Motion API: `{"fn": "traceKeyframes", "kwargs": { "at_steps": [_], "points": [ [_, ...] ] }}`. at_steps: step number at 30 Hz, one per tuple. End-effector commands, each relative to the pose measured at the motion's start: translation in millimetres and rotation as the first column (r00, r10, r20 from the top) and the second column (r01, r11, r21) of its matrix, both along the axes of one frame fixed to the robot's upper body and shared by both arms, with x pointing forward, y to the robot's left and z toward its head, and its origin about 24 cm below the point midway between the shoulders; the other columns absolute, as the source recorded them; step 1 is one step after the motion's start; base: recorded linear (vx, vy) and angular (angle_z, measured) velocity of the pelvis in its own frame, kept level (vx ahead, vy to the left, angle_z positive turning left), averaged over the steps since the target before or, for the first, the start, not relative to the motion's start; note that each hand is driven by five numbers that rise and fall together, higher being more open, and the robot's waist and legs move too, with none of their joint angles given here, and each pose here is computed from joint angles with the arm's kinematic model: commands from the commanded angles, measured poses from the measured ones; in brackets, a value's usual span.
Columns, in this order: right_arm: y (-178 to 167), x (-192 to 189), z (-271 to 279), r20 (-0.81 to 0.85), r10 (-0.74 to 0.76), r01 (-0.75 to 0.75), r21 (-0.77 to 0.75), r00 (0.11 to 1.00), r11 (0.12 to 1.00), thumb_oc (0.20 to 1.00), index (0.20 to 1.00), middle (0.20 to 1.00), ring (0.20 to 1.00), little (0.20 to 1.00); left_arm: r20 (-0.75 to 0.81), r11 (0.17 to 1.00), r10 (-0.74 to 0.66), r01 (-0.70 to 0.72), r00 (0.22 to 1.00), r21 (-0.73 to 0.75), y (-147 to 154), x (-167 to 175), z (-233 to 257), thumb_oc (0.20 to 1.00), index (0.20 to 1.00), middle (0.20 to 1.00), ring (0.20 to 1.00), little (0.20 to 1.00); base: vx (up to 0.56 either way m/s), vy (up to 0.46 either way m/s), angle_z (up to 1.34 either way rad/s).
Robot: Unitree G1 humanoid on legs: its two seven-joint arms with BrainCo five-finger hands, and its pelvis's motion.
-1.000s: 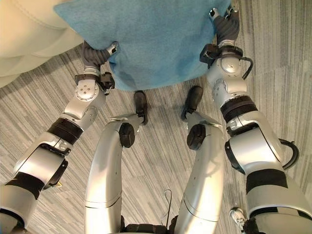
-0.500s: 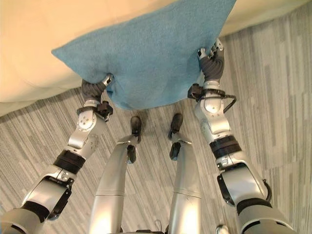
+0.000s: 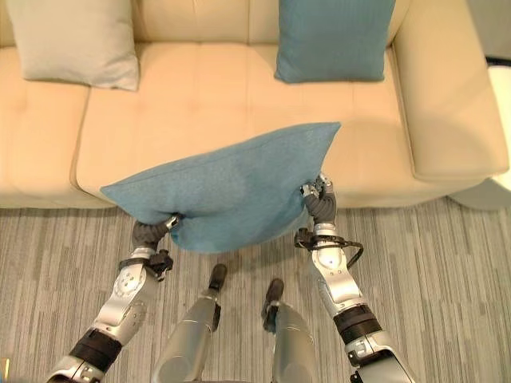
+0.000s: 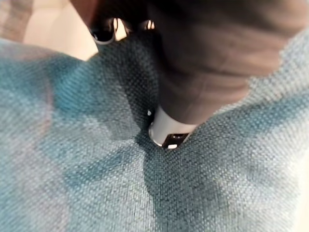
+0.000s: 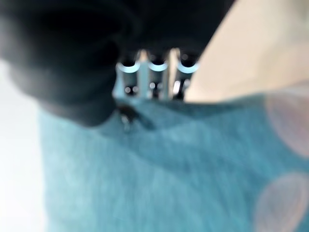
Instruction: Pick up all the scattered cushions and arrange them neatly on the sofa.
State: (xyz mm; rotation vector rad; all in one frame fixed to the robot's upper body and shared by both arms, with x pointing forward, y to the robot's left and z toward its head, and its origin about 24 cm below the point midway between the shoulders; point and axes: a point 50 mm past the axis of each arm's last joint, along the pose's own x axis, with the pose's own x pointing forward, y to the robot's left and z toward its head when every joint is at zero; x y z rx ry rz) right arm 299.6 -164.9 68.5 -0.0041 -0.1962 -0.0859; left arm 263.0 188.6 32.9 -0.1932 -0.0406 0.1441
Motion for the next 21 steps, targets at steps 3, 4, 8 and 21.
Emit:
{"fn": "traceKeyframes", "kwargs": {
  "at_steps": [3,4,8,21],
  "points": [
    [12.6,-5.2,30.0,0.167,0.12,-0.115,-0.042,0.979,0.992,0.2,0.2,0.2,0.2,0.2,0.271,0.989,-0.144,0.144,0.952,0.023,-27.0,1.1,48.9,0.2,0.2,0.2,0.2,0.2,-0.05,-0.095,0.35],
    [9.0,-6.2,31.0,0.168,0.119,-0.113,-0.045,0.979,0.993,0.2,0.2,0.2,0.2,0.2,0.271,0.992,-0.127,0.129,0.954,0.011,-24.0,-1.0,48.4,0.2,0.2,0.2,0.2,0.2,-0.1,-0.085,0.51],
    [9.1,-8.3,29.3,0.153,0.135,-0.133,-0.027,0.979,0.991,0.2,0.2,0.2,0.2,0.2,0.252,0.993,-0.105,0.113,0.962,-0.018,-22.4,-4.4,42.7,0.2,0.2,0.2,0.2,0.2,-0.14,-0.004,0.86],
    [25.7,-20.5,11.7,0.079,0.211,-0.218,0.093,0.974,0.972,0.2,0.2,0.2,0.2,0.2,0.178,0.991,-0.091,0.107,0.98,-0.083,-20.7,-16.7,27.3,0.2,0.2,0.2,0.2,0.2,0.03,0.136,0.72]
  ]
}}
